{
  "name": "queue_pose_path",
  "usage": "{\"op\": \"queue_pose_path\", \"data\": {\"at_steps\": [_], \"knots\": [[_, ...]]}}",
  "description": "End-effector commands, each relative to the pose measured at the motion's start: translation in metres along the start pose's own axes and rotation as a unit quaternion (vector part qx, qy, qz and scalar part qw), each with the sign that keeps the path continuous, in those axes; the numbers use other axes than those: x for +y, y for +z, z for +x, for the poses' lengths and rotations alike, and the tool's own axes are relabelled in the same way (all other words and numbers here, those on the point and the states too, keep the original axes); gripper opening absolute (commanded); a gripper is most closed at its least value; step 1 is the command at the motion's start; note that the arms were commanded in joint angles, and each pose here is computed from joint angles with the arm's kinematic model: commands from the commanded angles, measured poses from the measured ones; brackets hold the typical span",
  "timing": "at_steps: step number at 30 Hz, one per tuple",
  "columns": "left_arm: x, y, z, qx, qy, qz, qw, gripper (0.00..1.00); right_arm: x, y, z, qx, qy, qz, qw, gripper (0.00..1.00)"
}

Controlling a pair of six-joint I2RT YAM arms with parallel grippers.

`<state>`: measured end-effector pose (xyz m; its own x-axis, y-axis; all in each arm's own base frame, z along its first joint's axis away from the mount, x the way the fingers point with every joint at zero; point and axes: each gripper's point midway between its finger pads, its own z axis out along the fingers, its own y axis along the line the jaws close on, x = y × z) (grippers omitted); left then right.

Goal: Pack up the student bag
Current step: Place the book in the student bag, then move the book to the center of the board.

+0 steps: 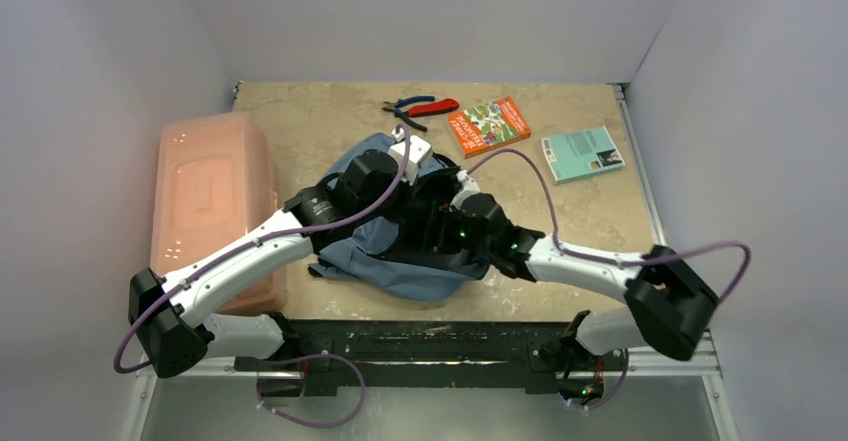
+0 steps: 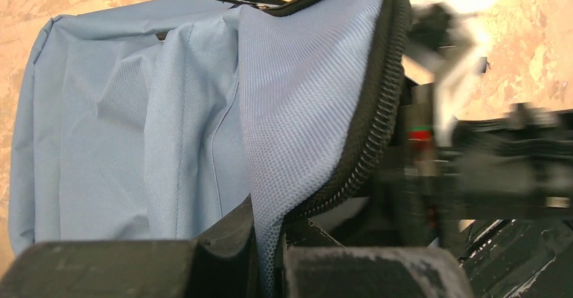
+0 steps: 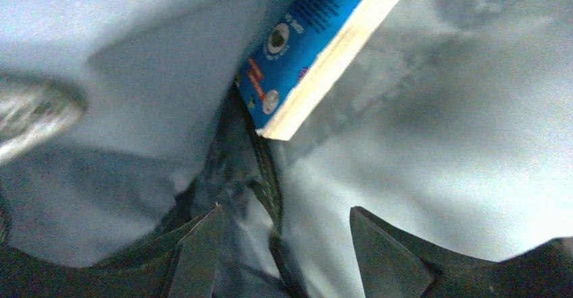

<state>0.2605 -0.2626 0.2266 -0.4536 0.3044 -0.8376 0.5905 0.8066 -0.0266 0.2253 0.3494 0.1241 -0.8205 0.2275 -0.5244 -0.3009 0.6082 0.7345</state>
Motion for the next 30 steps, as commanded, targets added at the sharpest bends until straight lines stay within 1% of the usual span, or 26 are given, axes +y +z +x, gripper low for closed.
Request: {"op": "queue_pose_path", "data": {"at_steps": [1,5,8,10,11,12,13,14,17,19,22,25,28,30], "knots": [[-0.001,-0.004,-0.027,-0.047,-0.007,-0.002,0.999,0.0,-0.045,-0.052,0.003,-0.002,-0.095,0.102,0.99,0.71],[-0.001,-0.006,-0.027,-0.048,-0.009,-0.002,0.999,0.0,-0.07,-0.101,-0.038,-0.091,-0.121,0.181,0.972,0.72],[0.001,-0.005,-0.027,-0.048,-0.009,-0.005,0.999,0.0,-0.092,-0.137,-0.084,-0.168,-0.095,0.237,0.952,0.75],[-0.001,-0.006,-0.027,-0.047,-0.01,0.0,0.999,0.0,-0.107,-0.158,-0.115,-0.227,-0.071,0.269,0.933,0.78],[-0.002,-0.006,-0.026,-0.046,-0.011,0.002,0.999,0.0,-0.112,-0.166,-0.132,-0.263,-0.057,0.282,0.921,0.84],[-0.002,-0.006,-0.026,-0.046,-0.012,0.003,0.999,0.0,-0.121,-0.176,-0.148,-0.295,-0.039,0.301,0.906,0.93],[-0.002,-0.005,-0.025,-0.045,-0.011,0.002,0.999,0.0,-0.126,-0.181,-0.161,-0.32,-0.026,0.311,0.895,0.98],[-0.002,-0.004,-0.024,-0.044,-0.01,0.0,0.999,0.0,-0.13,-0.183,-0.174,-0.338,-0.015,0.319,0.886,0.99],[-0.003,-0.004,-0.023,-0.039,-0.009,0.001,0.999,0.0,-0.145,-0.174,-0.205,-0.352,0.004,0.353,0.867,0.99],[-0.005,-0.003,-0.02,-0.03,-0.007,0.006,1.0,0.0,-0.159,-0.171,-0.226,-0.353,0.002,0.402,0.845,0.99],[-0.016,-0.002,-0.013,-0.004,-0.002,0.035,0.999,0.0,-0.185,-0.162,-0.256,-0.331,-0.003,0.465,0.821,0.99],[-0.029,-0.002,-0.01,0.012,0.001,0.073,0.997,0.0,-0.221,-0.152,-0.279,-0.297,0.003,0.527,0.796,0.99],[-0.034,0.0,-0.006,0.026,-0.006,0.08,0.996,0.0,-0.259,-0.15,-0.296,-0.259,0.029,0.591,0.764,0.99],[-0.035,0.0,-0.007,0.029,-0.011,0.082,0.996,0.0,-0.274,-0.143,-0.318,-0.258,0.027,0.603,0.754,0.99]]}}
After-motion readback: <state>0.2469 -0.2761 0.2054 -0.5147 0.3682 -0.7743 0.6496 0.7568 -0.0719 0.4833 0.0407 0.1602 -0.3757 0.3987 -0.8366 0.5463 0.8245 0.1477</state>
